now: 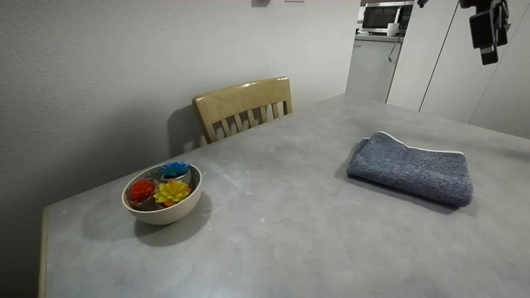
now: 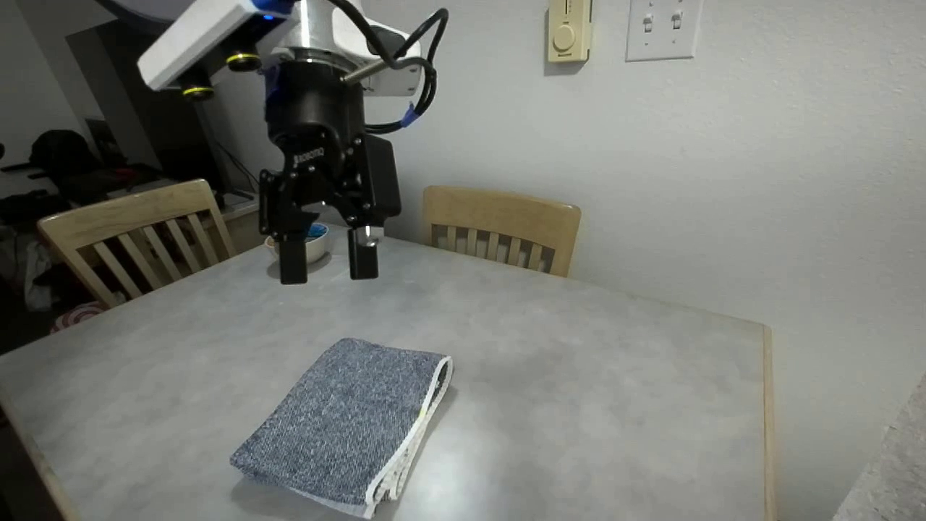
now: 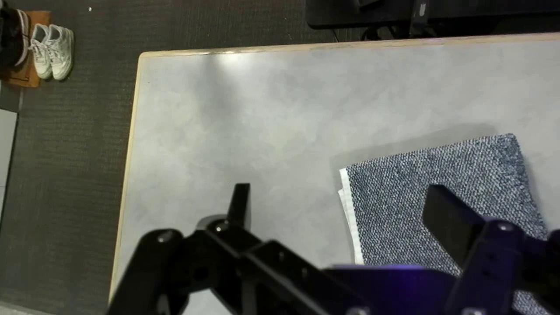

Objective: Unfold the gray towel once

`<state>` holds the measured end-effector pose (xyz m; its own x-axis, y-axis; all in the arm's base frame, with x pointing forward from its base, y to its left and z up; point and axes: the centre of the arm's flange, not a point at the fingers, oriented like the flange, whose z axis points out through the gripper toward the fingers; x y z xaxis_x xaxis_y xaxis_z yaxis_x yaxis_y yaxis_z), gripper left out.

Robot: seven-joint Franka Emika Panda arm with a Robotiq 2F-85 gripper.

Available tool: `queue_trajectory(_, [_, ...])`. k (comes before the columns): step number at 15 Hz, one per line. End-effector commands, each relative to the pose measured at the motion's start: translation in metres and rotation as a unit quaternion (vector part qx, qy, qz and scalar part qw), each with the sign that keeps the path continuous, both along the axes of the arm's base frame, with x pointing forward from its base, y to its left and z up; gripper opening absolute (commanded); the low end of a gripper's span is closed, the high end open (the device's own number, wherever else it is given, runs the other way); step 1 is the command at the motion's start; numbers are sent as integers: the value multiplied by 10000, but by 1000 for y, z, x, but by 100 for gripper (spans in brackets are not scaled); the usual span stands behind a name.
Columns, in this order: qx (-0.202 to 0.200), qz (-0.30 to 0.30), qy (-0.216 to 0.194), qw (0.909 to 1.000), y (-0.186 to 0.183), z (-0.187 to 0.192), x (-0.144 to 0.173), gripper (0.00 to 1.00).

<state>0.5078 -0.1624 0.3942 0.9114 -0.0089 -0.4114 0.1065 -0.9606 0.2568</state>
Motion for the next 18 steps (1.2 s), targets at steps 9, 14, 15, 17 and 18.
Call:
queue_trajectory(9, [1458,1575,1654,9626,-76,-51,52,100])
queue_trajectory(14, [1876,1671,1202,9604,-63,-56,42,100])
queue_trajectory(15, [2127,1747,1048,9556,-62,-60,45,100])
queue_trajectory(17, [2578,1809,786,9458,-64,-69,48,100])
queue_trajectory(18, [2805,1835,637,9400,-68,-76,47,100])
